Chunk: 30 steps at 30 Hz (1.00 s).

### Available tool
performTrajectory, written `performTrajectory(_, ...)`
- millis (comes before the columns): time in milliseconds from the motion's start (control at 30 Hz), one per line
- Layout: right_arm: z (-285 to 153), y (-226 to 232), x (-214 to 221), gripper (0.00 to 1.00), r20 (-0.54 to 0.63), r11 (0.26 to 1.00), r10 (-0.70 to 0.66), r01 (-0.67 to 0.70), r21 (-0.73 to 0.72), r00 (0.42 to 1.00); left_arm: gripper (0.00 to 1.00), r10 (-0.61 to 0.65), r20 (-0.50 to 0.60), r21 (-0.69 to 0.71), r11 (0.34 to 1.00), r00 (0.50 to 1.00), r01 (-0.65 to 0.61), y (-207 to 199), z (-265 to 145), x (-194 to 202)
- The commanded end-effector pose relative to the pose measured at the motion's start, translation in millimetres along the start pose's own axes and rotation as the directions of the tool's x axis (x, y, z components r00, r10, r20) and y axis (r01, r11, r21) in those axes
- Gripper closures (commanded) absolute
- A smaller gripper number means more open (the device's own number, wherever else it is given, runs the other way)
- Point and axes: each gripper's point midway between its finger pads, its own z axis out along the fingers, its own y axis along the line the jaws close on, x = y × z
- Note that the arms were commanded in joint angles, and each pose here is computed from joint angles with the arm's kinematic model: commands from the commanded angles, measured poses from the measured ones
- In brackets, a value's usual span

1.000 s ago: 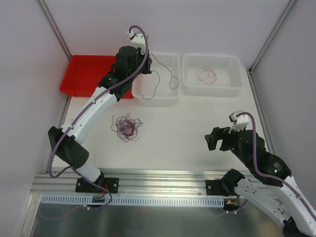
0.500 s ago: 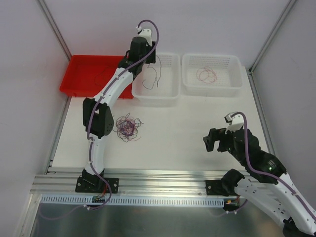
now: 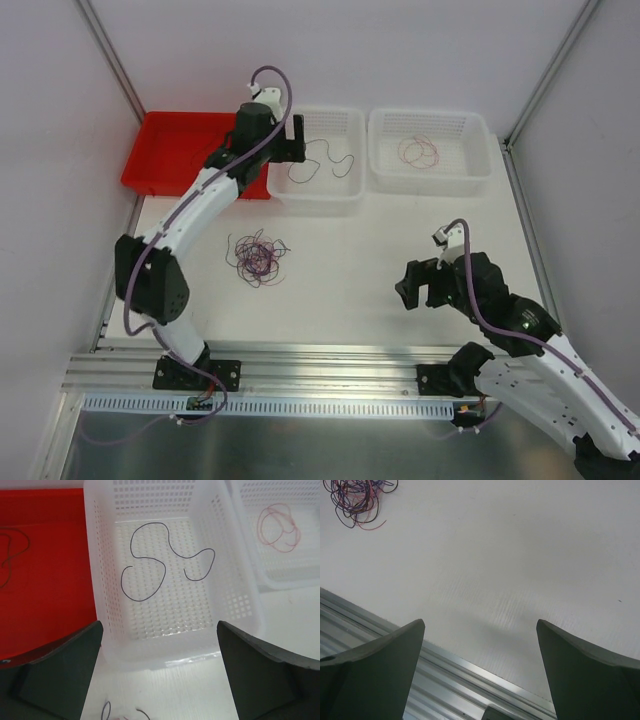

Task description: Untangle the cables

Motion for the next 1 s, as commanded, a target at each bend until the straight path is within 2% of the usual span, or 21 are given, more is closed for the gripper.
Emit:
performTrajectory(0,11.6,19.8,-4.2,0.00,-0.019,0.997,0.030,-0.032,-0.076,0.999,0.01,-0.122,0.096,0.041,0.992,0.988,0.119,-0.2,-79.5,-26.6)
performTrajectory(33,13.9,26.0,-4.8,0.00,-0.025,0.994,0.041,-0.043,-0.101,0.999,0.01,-0.133,0.037,0.027,0.991,0.990,0.132,5.3,-83.8,3.2)
performTrajectory(100,20.0,33.9,-1.8,0.00,-0.051,0.990,0.042,-0.048,-0.129,0.998,0.01,-0.172,0.023,0.036,0.985,0.985,0.171,6.8,-114.7,16.1)
performTrajectory(133,23.3,37.6,-4.7,0.00,-0.042,0.989,0.050,-0.055,-0.140,0.998,0.01,-0.180,-0.035,0.020,0.983,0.983,0.181,11.8,-118.5,46.5)
performTrajectory(167,25.1,40.5,-4.5,0.00,-0.043,0.988,0.047,-0.053,-0.148,0.998,0.01,-0.195,-0.055,0.016,0.980,0.979,0.196,13.6,-126.4,58.5)
performTrajectory(200,27.1,41.4,-5.2,0.00,-0.039,0.988,0.052,-0.057,-0.146,0.998,0.01,-0.231,-0.033,0.024,0.972,0.972,0.232,14.1,-144.5,58.7)
performTrajectory(233,30.5,45.2,-5.9,0.01,-0.039,0.986,0.057,-0.062,-0.152,0.998,0.01,-0.244,-0.091,-0.008,0.970,0.966,0.244,21.1,-147.1,91.8)
performTrajectory(300,34.0,48.8,-6.2,0.00,-0.039,0.985,0.067,-0.072,-0.155,0.997,0.02,-0.304,-0.077,-0.013,0.953,0.950,0.304,24.7,-166.0,105.9)
performTrajectory(333,37.1,54.3,-7.2,0.00,-0.033,0.983,0.070,-0.075,-0.171,0.997,0.02,-0.318,-0.122,-0.039,0.948,0.940,0.315,30.0,-166.7,135.8)
performTrajectory(400,44.0,59.4,1.1,0.00,-0.049,0.979,0.088,-0.095,-0.181,0.995,0.03,-0.354,-0.136,-0.036,0.935,0.925,0.353,30.7,-176.1,154.9)
performTrajectory(433,46.1,67.0,-0.7,0.00,-0.039,0.973,0.099,-0.105,-0.207,0.994,0.04,-0.360,-0.177,-0.062,0.933,0.916,0.355,35.2,-175.7,180.1)
performTrajectory(533,55.2,82.3,11.2,0.00,-0.063,0.960,0.117,-0.129,-0.247,0.991,0.05,-0.388,-0.209,-0.117,0.921,0.897,0.371,44.9,-177.6,212.9)
performTrajectory(733,66.3,99.8,29.5,0.01,-0.090,0.951,0.145,-0.163,-0.263,0.985,0.08,-0.394,-0.137,-0.296,0.892,0.909,0.342,81.4,-171.8,229.5)
performTrajectory(767,67.7,100.9,31.6,0.01,-0.092,0.953,0.141,-0.160,-0.259,0.986,0.09,-0.387,-0.123,-0.295,0.894,0.914,0.338,82.1,-167.9,225.6)
performTrajectory(967,74.0,109.2,40.1,0.01,-0.096,0.961,0.120,-0.140,-0.238,0.988,0.14,-0.356,-0.192,-0.287,0.911,0.914,0.295,74.1,-135.2,227.9)
